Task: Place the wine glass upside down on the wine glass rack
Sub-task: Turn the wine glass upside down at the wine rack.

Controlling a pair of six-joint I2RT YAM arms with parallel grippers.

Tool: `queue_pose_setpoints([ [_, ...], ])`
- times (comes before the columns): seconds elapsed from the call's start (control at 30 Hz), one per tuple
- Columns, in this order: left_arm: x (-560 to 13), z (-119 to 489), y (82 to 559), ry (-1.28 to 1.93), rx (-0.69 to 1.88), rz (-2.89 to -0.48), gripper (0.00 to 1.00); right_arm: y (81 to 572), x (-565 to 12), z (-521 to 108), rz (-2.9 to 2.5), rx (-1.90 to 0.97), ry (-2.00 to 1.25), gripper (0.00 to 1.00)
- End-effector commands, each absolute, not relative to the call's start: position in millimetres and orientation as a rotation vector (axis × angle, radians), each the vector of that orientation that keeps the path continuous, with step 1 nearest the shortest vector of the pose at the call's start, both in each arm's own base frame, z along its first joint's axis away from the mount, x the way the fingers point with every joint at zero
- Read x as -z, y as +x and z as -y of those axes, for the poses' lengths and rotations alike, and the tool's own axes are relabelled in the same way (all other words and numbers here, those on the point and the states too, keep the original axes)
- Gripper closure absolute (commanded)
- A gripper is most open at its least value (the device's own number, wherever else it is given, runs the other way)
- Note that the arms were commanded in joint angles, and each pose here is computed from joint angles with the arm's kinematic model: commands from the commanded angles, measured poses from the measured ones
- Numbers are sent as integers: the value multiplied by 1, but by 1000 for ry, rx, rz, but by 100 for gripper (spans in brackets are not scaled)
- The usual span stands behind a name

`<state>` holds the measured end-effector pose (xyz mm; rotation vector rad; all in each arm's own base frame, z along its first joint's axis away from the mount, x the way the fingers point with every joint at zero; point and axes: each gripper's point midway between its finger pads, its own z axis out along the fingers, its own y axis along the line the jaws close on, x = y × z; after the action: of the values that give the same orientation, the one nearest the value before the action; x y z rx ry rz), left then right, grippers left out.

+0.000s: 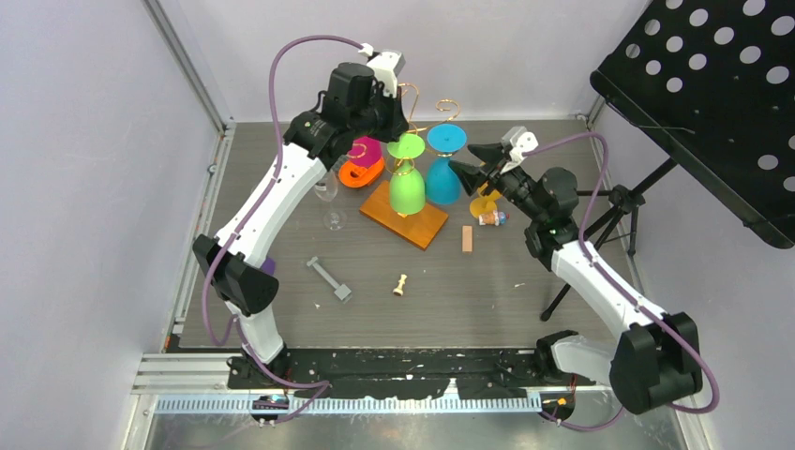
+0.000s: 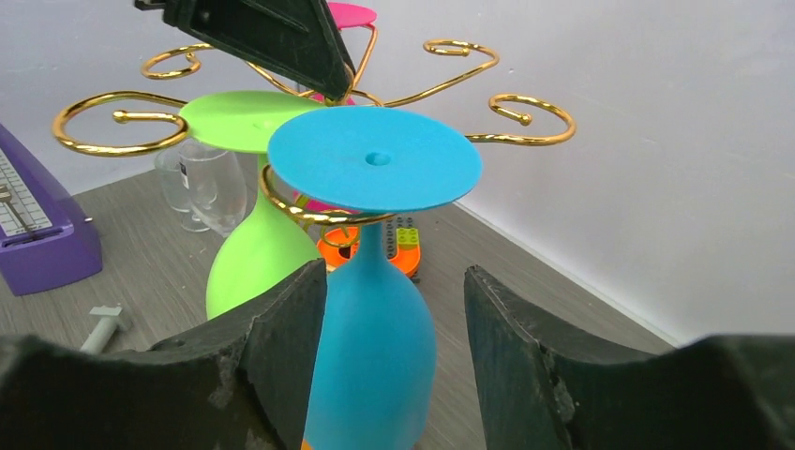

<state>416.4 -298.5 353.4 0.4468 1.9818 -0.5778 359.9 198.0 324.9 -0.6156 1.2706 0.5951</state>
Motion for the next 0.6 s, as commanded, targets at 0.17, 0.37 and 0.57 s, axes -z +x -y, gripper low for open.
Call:
queue_pose_setpoints([
  [0.17,-360,287,414,435,542,-1977,100,311,-346,-181,-1109,-567,-568,37],
  [0.37,-357,288,414,440,548,-1987,100,270,-347,-221,-1007,-628,-621,36],
  [0.57,-357,289,412,443,559,-1992,100,280,-349,-254,-970,-662,-553,39],
])
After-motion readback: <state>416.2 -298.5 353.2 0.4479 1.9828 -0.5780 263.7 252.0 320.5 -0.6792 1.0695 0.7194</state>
